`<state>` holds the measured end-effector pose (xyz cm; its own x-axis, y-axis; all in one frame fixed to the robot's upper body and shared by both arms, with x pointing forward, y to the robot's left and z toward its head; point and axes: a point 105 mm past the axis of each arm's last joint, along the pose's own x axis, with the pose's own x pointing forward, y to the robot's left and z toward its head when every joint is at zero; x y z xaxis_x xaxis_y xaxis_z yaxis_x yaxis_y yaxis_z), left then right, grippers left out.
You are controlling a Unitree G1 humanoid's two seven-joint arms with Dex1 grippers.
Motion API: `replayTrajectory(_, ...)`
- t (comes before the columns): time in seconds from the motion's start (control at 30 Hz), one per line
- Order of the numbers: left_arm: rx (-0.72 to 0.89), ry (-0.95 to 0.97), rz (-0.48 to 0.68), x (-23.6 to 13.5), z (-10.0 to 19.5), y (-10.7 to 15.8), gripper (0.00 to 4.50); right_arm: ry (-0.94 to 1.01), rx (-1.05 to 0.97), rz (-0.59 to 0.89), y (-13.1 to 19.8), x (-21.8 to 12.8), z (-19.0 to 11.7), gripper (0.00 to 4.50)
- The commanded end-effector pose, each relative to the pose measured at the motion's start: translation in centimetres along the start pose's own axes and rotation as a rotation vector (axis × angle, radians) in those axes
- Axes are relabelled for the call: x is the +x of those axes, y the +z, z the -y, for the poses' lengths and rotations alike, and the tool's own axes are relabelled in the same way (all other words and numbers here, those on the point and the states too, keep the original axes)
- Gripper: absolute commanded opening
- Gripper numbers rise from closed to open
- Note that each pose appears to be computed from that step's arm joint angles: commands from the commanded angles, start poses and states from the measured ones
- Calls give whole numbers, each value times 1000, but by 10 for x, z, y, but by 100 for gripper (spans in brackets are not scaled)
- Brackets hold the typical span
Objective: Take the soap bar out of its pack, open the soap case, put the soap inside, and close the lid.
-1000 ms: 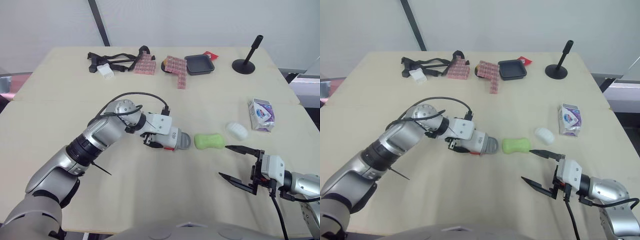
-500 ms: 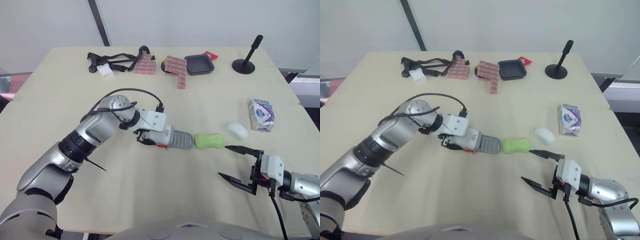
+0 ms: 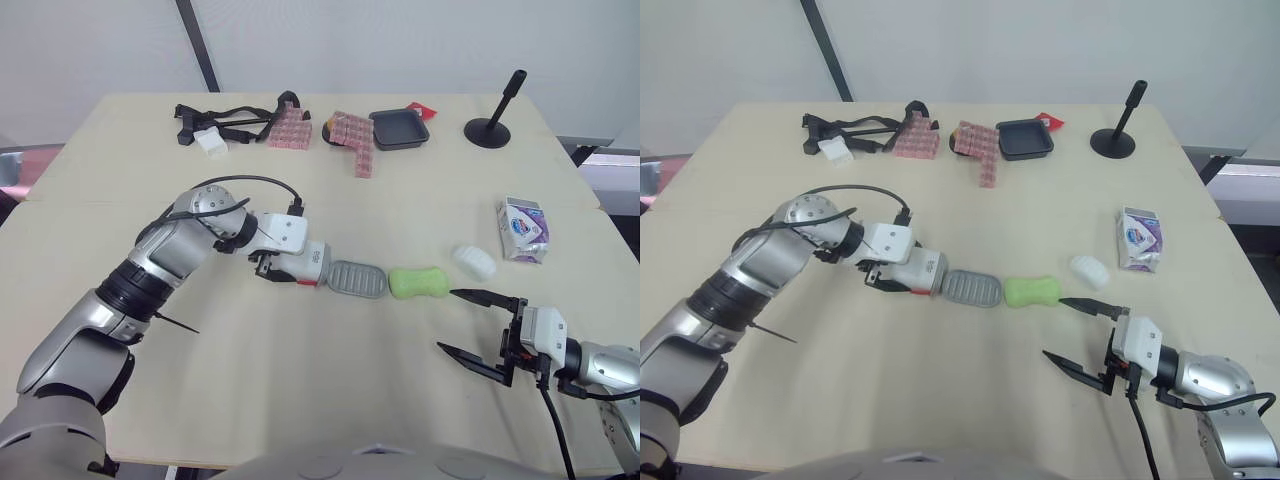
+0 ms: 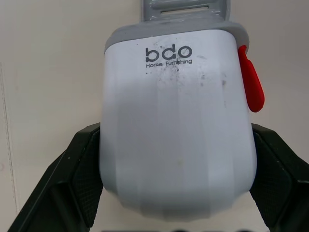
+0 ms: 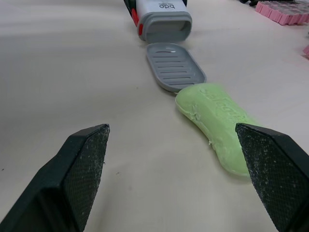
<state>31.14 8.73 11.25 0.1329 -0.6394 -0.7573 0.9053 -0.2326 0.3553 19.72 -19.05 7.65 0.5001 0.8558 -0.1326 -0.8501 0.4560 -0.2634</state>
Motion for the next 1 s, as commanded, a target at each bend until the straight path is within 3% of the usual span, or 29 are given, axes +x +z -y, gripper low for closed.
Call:
replayTrajectory(0.03, 12, 36, 36, -9, -4, 1, 347, -7, -34, 8, 5, -4, 4, 448)
replayTrajectory(0.77, -9, 13, 44, -4, 3, -6, 347, -9, -38, 6, 4, -5, 3, 448)
replayTrajectory(0.83, -13, 12, 43, -5, 3, -6, 449, -8, -39, 5, 4, -5, 3, 450)
replayTrajectory(1.0, -21, 18, 49, -9, 1, -6, 449, -9, -39, 2, 5, -5, 4, 450)
